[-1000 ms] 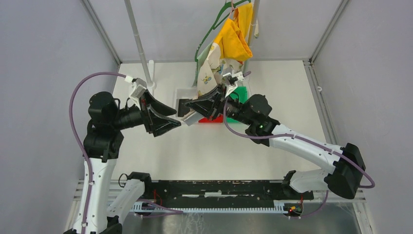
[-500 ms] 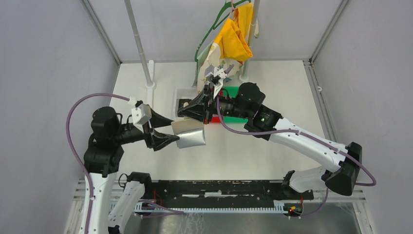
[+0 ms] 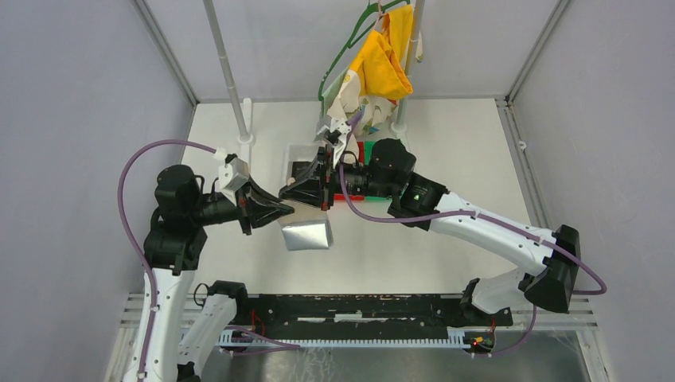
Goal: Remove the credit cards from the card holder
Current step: Open the card holder.
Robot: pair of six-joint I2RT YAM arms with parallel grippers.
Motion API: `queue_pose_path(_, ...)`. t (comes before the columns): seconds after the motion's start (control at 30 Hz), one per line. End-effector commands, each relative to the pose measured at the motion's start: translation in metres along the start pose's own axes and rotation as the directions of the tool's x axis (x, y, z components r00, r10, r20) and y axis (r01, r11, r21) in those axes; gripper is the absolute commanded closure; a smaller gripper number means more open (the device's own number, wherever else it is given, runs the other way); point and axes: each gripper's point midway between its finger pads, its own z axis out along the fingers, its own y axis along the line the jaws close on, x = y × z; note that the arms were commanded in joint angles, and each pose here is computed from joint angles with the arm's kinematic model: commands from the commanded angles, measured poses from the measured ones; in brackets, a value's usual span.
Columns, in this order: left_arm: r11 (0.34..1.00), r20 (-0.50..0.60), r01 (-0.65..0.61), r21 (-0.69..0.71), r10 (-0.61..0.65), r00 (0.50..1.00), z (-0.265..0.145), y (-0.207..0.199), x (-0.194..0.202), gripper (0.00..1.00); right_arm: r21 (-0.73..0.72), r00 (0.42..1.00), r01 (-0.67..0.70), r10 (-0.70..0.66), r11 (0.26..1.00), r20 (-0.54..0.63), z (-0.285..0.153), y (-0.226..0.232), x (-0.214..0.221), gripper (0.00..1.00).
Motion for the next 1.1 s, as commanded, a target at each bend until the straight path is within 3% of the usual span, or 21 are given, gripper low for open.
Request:
queue_pose_path(0.0,0.998,0.001,-0.065,0.026,0.065,0.998,-0.003,-0.009,-0.002,0.89,-0.095,0.985,0.075,-0.060,0.993,0.159,-0.003,0.040,-0.067,1.00)
queue_pose_path(0.07,0.997,0.000,-0.073,0.026,0.073,0.997,-0.004,-0.011,-0.001,0.98,-0.112,0.985,0.082,-0.064,0.990,0.160,-0.003,0.044,-0.069,0.89)
queue_pose_path(0.1,0.997,0.004,-0.074,0.030,0.074,0.997,-0.004,-0.013,-0.003,0.98,-0.108,0.984,0.091,-0.073,0.990,0.160,-0.005,0.044,-0.069,0.73)
queue_pose_path(0.27,0.985,0.026,-0.051,0.167,0.048,0.999,-0.008,-0.042,-0.027,0.98,-0.035,0.961,0.231,-0.222,0.972,0.163,-0.030,0.031,-0.057,0.27)
queue_pose_path(0.4,0.979,0.028,-0.060,0.196,0.056,0.998,-0.010,-0.049,-0.045,0.98,-0.001,0.945,0.308,-0.306,0.951,0.114,-0.055,0.013,-0.037,0.09)
queue_pose_path(0.5,0.973,0.036,-0.076,0.220,0.070,0.997,-0.012,-0.057,-0.051,0.98,0.009,0.924,0.376,-0.375,0.927,0.072,-0.069,0.003,-0.020,0.02)
queue_pose_path(0.73,0.966,0.047,-0.094,0.241,0.085,0.995,-0.016,-0.068,-0.057,0.98,-0.119,0.930,0.368,-0.367,0.922,0.037,-0.066,0.011,-0.002,0.02)
queue_pose_path(0.8,0.966,0.048,-0.095,0.241,0.086,0.995,-0.016,-0.069,-0.058,0.98,-0.172,0.942,0.333,-0.334,0.927,0.024,-0.060,0.015,0.002,0.08)
queue_pose_path(0.97,0.967,0.048,-0.095,0.238,0.086,0.995,-0.017,-0.069,-0.058,0.98,-0.294,0.969,0.239,-0.245,0.925,0.016,-0.053,0.029,0.008,0.37)
queue_pose_path(1.07,0.972,0.045,-0.097,0.215,0.089,0.995,-0.015,-0.064,-0.054,0.98,-0.337,0.979,0.198,-0.198,0.920,0.035,-0.051,0.038,0.003,0.68)
